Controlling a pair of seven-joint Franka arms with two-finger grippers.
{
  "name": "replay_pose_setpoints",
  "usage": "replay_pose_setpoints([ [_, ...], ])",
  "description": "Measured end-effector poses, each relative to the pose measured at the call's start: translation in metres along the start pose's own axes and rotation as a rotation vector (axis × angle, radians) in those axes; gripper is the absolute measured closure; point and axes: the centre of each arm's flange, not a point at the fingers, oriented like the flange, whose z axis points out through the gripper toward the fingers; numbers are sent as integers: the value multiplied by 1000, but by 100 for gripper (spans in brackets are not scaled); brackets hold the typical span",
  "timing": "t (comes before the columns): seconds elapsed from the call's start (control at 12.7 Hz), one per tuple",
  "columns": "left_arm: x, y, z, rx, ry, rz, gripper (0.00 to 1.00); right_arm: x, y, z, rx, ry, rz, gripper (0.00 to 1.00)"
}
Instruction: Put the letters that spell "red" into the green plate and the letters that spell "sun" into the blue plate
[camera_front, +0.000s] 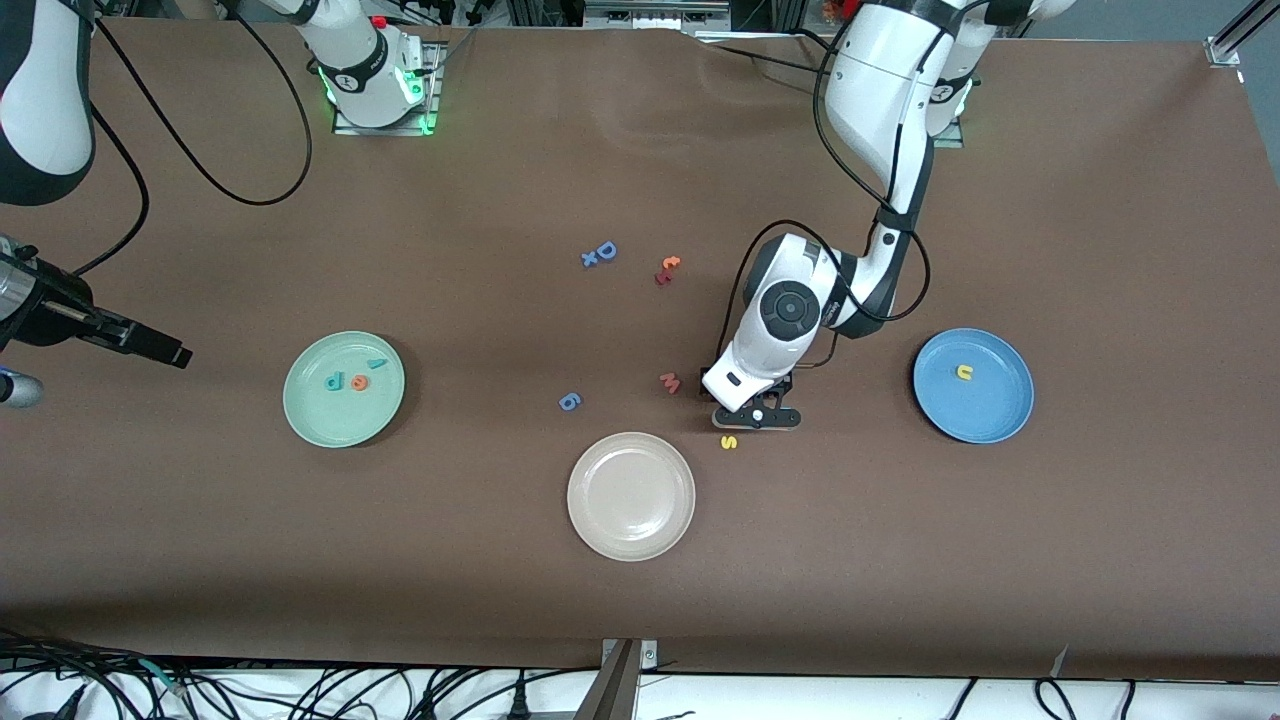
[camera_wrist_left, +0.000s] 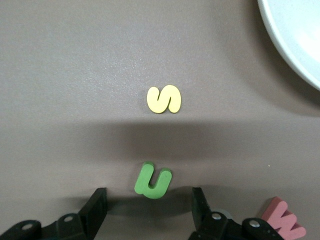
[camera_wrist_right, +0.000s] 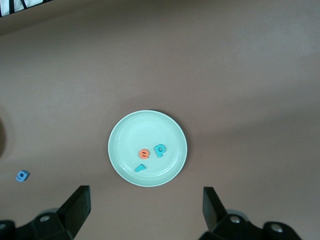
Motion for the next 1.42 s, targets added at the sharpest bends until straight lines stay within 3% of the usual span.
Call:
replay_pose_setpoints([
  [0.31,1,0,-1,0,2,3,34,-17,-14,-25,-19,37,-98,0],
  [0.63,0,1,-1,0,2,9,41,-43,-5,-58,6,85,-123,0],
  [1.42,-2,10,-1,-2,6,26,55,-27,17,-22,-19,83,-98,0],
])
